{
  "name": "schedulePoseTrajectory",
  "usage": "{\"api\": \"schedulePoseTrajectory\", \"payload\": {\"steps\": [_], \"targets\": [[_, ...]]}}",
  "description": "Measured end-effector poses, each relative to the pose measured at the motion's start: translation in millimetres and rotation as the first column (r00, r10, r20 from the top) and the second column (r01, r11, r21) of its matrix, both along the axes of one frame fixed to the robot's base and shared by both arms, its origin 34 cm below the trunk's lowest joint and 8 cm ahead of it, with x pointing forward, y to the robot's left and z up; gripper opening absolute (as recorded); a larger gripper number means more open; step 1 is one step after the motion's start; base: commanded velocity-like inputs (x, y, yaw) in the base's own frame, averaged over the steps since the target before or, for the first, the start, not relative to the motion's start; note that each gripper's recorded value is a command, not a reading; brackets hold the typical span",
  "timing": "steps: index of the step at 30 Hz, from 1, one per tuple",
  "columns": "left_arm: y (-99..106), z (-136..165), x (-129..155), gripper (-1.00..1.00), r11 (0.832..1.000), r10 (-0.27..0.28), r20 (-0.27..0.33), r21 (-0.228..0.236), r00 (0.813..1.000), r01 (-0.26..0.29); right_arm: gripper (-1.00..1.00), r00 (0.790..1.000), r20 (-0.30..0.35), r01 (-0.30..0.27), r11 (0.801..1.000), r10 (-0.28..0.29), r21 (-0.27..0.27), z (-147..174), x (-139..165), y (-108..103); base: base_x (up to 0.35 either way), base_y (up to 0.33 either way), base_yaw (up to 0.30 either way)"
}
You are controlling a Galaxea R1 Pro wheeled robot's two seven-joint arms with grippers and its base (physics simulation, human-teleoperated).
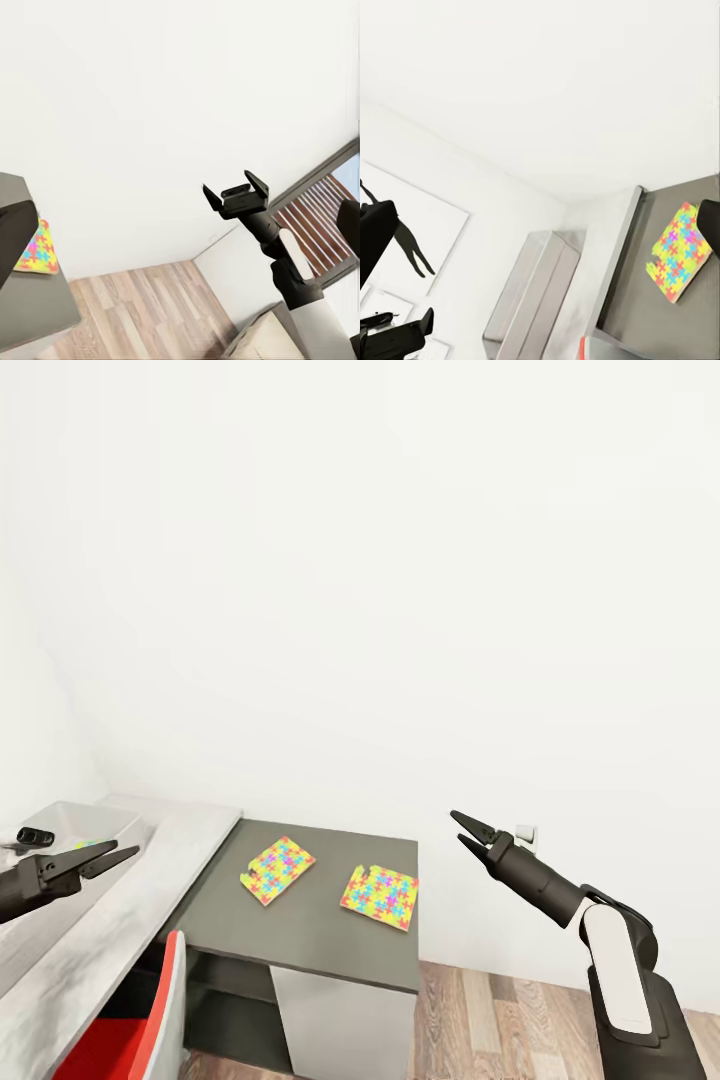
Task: Put all the toys in the child's room - the three board games (two on the bed and one on the table), the two jigsaw puzzles on the table, and the tennis ball on the table - inside the toy box on the table in the child's room.
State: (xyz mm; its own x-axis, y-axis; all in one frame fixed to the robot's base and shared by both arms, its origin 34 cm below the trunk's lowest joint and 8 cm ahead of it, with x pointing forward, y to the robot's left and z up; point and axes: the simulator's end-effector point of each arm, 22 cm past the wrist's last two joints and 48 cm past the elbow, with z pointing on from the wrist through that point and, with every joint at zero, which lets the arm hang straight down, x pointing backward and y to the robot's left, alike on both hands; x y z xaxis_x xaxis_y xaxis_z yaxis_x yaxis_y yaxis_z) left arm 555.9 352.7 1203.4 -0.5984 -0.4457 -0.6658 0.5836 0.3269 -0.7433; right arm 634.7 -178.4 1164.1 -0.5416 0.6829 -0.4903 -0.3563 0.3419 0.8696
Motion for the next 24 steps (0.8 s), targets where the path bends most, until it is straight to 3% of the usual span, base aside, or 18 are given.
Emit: {"api": "schedulePoseTrajectory", "payload": {"steps": [24], "targets": [[-1.8,-2.0,0.4,1.00,1.000,-0.004,-0.004,0.000,1.000,0.004,1.00,1.000,-0.010,0.007,1.000,-0.007,-0.005,-3.7,1.3,-1.5,-0.021,0.000,-0.277]]}}
